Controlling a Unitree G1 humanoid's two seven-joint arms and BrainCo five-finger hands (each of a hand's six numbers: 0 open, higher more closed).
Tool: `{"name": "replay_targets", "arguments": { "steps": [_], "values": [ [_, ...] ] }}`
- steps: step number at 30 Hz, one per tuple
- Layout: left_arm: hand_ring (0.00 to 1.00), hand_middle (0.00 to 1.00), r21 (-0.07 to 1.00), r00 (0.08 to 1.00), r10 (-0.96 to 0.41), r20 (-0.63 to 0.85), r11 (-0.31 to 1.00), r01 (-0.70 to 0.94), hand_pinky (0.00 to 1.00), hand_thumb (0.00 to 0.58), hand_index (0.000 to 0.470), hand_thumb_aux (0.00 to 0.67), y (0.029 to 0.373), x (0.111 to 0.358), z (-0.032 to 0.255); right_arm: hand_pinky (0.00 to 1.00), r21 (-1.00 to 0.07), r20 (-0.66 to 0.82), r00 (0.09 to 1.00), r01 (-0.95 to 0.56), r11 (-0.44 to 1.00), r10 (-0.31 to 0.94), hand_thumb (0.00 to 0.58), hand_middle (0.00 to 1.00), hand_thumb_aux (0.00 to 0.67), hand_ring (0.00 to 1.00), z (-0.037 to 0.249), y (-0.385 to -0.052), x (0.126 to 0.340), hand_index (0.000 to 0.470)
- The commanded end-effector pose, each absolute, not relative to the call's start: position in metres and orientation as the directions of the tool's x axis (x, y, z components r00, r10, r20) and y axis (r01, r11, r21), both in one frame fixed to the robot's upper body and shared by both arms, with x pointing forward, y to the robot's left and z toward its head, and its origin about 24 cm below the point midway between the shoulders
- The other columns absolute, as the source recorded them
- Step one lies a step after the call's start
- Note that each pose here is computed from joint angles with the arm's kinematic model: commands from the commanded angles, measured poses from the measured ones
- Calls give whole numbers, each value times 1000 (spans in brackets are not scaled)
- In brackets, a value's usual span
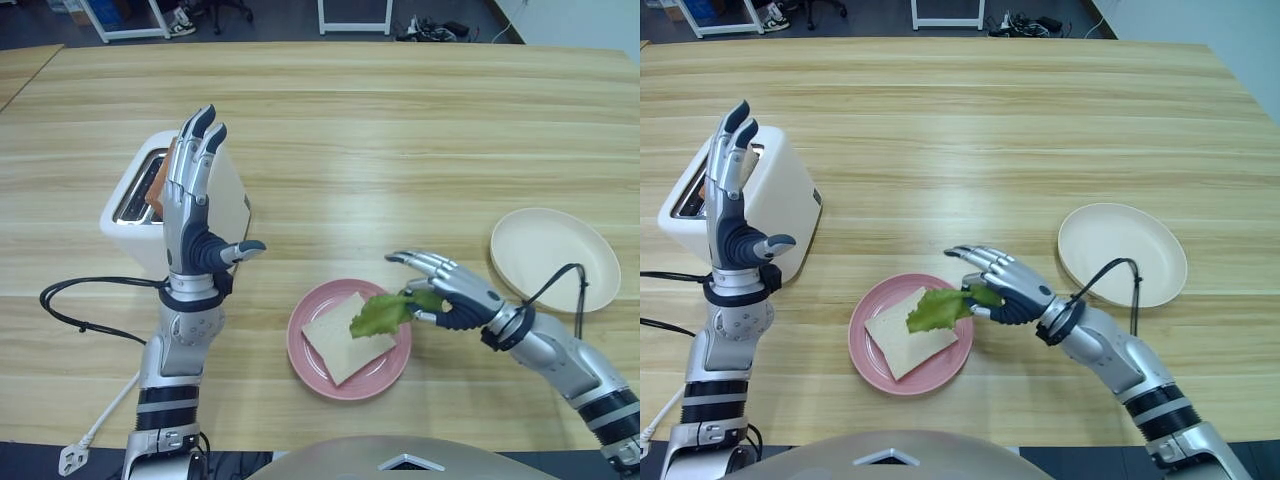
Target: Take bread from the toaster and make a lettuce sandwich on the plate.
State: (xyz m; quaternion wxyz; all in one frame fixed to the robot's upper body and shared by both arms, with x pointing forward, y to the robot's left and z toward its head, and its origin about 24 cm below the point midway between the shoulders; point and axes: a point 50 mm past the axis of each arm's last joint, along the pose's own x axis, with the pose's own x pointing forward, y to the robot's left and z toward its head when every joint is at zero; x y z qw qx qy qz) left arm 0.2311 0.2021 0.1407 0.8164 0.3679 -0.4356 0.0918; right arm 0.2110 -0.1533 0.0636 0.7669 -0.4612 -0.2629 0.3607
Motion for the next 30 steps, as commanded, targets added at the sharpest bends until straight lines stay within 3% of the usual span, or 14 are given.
{"name": "replay_targets", "arguments": {
  "steps": [1,8,15,16,18,19,25,30],
  "values": [
    [0,0,545,612,-189,768,693,-471,0,0,0,0,203,238,141,0,-890,39,573,-353,289,819,580,0,670,0,50,-137,215,470],
    [0,0,554,631,-166,758,675,-487,0,0,0,0,206,243,136,0,-897,42,460,-373,236,887,580,0,670,0,40,-101,214,470],
    [0,0,573,643,-185,743,671,-470,0,0,0,0,204,252,134,0,-905,50,387,-372,206,921,580,0,670,0,42,-89,207,470],
    [0,0,575,644,-185,742,669,-471,0,0,0,0,205,253,133,0,-907,39,389,-372,196,920,568,0,575,0,41,-90,207,404],
    [0,0,579,645,-184,742,661,-478,0,0,0,0,206,253,133,0,-910,25,405,-368,188,914,425,0,323,0,38,-92,210,227],
    [0,0,581,644,-180,744,651,-488,0,0,0,0,208,253,134,0,-913,22,416,-363,188,909,0,0,0,0,38,-93,212,0],
    [0,0,582,612,-91,785,444,-681,0,0,0,0,242,240,154,0,-927,14,469,-326,187,883,0,0,0,0,38,-101,218,0],
    [0,0,634,640,-6,769,144,-760,0,0,0,0,279,226,168,0,-939,11,517,-290,187,856,0,0,0,0,38,-108,225,0]
  ]
}}
